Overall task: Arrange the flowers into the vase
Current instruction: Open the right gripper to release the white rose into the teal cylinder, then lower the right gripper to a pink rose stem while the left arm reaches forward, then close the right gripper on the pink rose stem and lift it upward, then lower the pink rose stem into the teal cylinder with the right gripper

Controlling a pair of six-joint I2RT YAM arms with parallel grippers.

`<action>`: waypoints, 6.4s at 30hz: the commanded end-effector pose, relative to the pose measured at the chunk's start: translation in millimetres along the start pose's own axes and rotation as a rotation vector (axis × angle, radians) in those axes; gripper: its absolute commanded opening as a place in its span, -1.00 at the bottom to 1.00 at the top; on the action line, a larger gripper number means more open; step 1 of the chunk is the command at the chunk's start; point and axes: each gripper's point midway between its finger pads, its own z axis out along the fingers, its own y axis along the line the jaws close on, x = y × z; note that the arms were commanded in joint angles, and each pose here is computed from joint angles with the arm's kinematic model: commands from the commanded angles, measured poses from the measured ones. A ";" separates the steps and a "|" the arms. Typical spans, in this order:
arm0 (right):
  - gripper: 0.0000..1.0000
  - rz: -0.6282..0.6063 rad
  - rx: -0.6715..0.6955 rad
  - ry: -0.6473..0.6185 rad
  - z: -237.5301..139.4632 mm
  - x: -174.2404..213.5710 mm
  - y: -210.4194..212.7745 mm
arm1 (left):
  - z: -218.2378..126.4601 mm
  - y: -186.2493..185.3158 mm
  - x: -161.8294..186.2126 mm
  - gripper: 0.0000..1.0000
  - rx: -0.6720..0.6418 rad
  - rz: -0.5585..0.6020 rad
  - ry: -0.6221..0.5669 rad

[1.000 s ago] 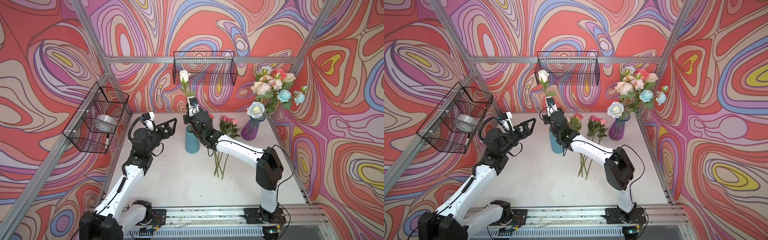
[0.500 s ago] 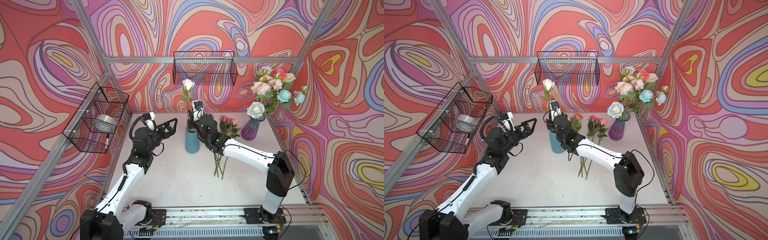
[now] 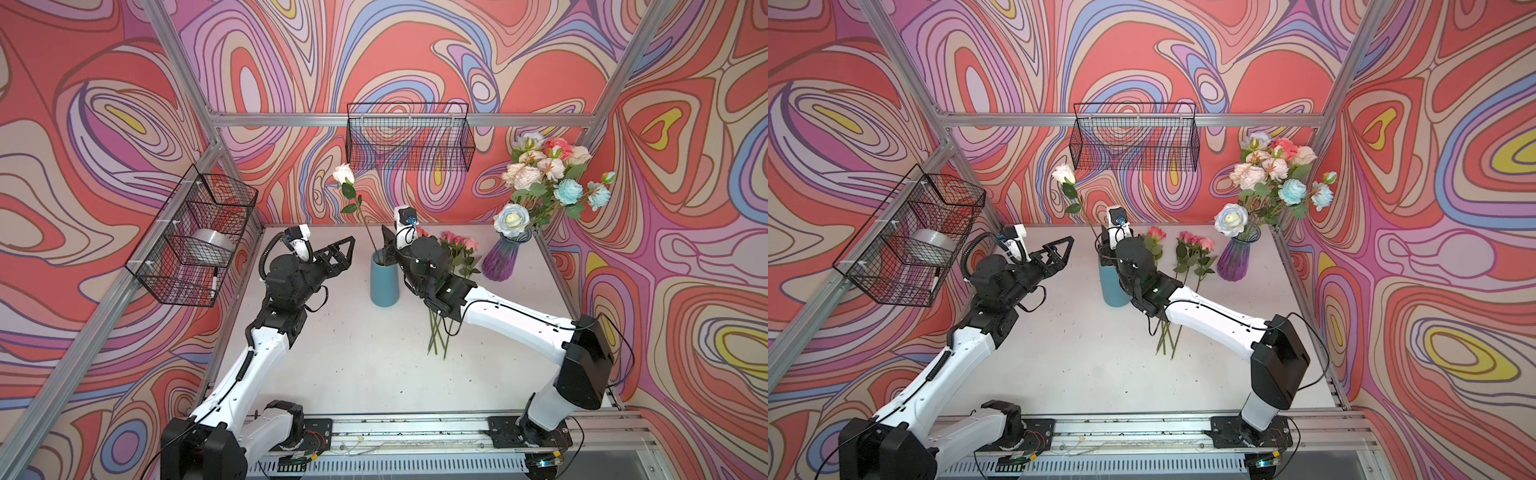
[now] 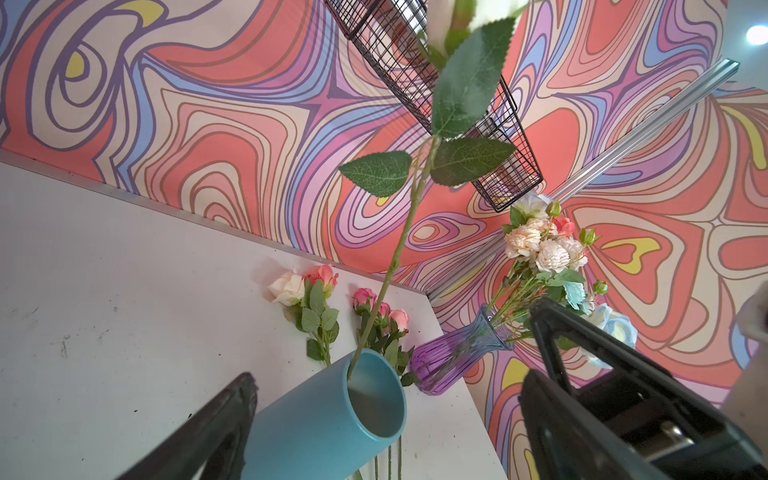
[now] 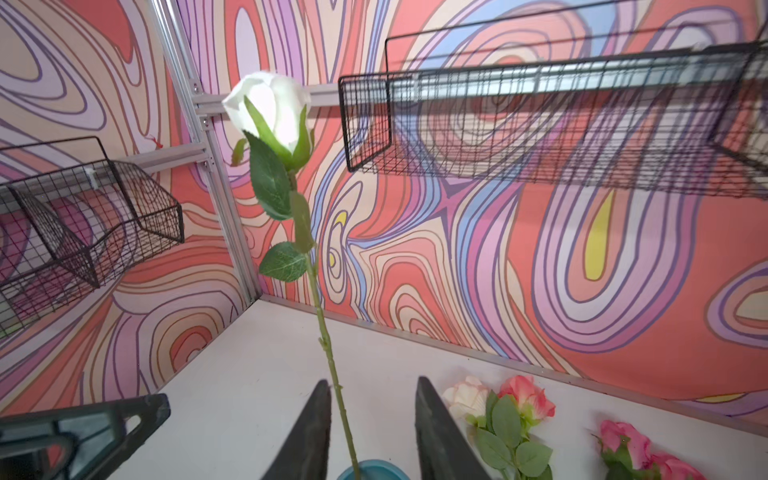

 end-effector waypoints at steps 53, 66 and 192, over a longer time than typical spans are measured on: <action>-0.49 0.513 0.523 0.727 -19.6 276.7 -257.0 | -7.8 -126.9 90.3 0.90 0.361 0.178 0.290; -0.33 0.536 0.491 0.783 -9.0 300.8 -250.6 | -8.6 -124.1 85.9 0.94 0.347 0.178 0.258; -0.68 0.072 -0.039 0.012 57.2 48.2 -2.2 | -58.0 -8.5 -44.4 1.00 -0.161 0.165 -0.306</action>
